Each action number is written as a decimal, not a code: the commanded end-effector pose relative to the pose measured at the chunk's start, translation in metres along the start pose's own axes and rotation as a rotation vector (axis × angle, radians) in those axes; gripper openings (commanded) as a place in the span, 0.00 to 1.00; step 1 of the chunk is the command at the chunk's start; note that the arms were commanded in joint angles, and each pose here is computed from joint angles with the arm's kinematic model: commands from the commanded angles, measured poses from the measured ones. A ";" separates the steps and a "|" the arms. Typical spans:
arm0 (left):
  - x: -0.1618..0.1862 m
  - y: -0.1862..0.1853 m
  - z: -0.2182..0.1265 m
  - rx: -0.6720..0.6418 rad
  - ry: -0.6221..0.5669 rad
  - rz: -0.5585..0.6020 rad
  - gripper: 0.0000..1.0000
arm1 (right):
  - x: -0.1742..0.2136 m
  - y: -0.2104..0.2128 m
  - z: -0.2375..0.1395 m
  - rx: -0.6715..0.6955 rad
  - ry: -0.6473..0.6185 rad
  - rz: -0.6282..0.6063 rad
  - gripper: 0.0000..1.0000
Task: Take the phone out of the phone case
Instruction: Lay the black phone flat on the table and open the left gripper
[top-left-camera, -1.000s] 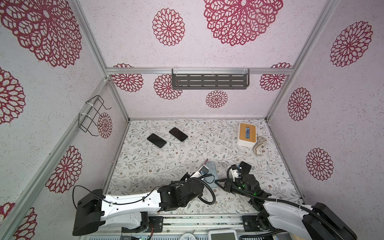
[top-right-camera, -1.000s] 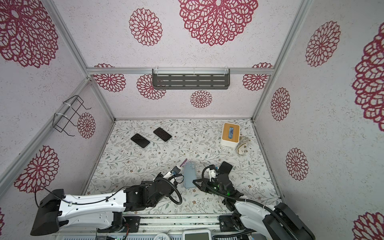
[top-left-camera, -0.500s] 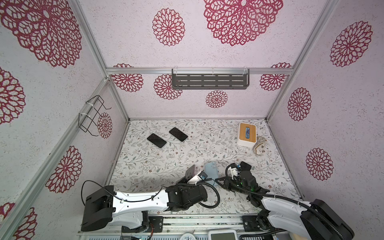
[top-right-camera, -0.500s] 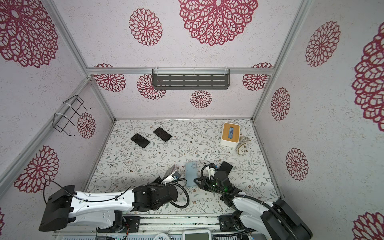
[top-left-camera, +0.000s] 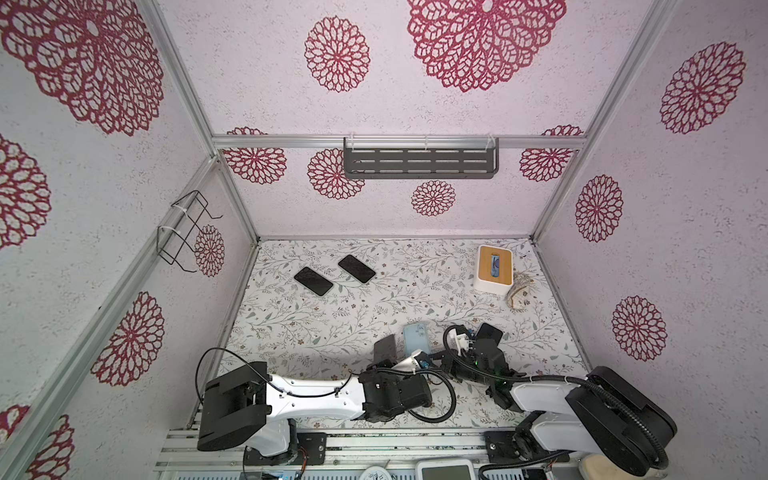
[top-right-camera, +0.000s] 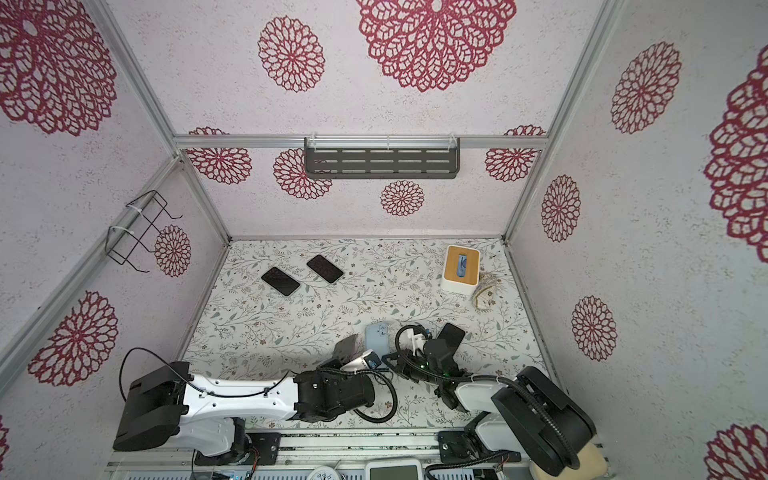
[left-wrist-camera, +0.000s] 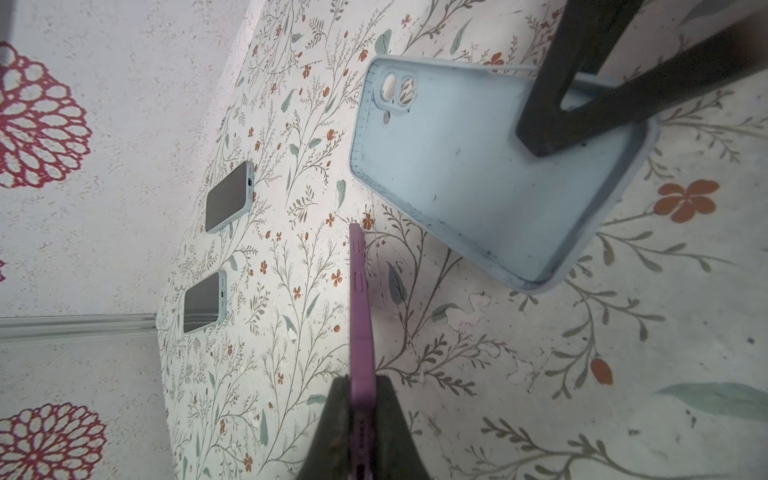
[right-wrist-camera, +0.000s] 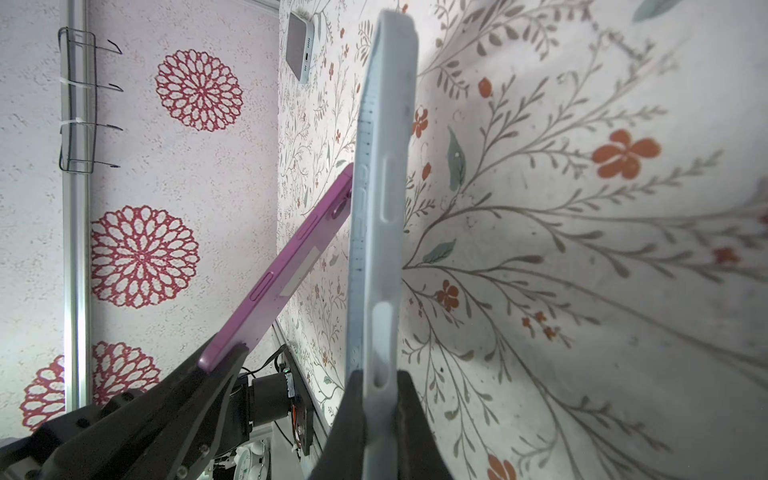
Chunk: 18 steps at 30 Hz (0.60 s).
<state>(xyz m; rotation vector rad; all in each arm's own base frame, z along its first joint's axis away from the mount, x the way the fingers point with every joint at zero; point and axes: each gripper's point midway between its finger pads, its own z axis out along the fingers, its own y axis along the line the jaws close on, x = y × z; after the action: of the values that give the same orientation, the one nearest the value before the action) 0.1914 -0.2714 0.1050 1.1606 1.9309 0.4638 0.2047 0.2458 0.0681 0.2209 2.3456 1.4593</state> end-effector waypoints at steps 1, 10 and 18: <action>-0.001 -0.019 -0.001 0.064 0.020 0.064 0.00 | -0.006 0.016 0.003 -0.056 -0.009 -0.002 0.00; 0.007 -0.047 0.005 0.094 0.094 0.179 0.03 | 0.001 0.008 0.009 -0.040 0.034 0.029 0.00; 0.004 -0.058 0.006 0.127 0.098 0.194 0.26 | 0.003 0.002 0.010 -0.026 0.040 0.054 0.00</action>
<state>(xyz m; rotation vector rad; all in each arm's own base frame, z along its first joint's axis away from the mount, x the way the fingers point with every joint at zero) 0.1685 -0.2900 0.0647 1.4125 1.9441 0.5488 0.1993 0.2481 0.0491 0.2791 2.4256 1.4776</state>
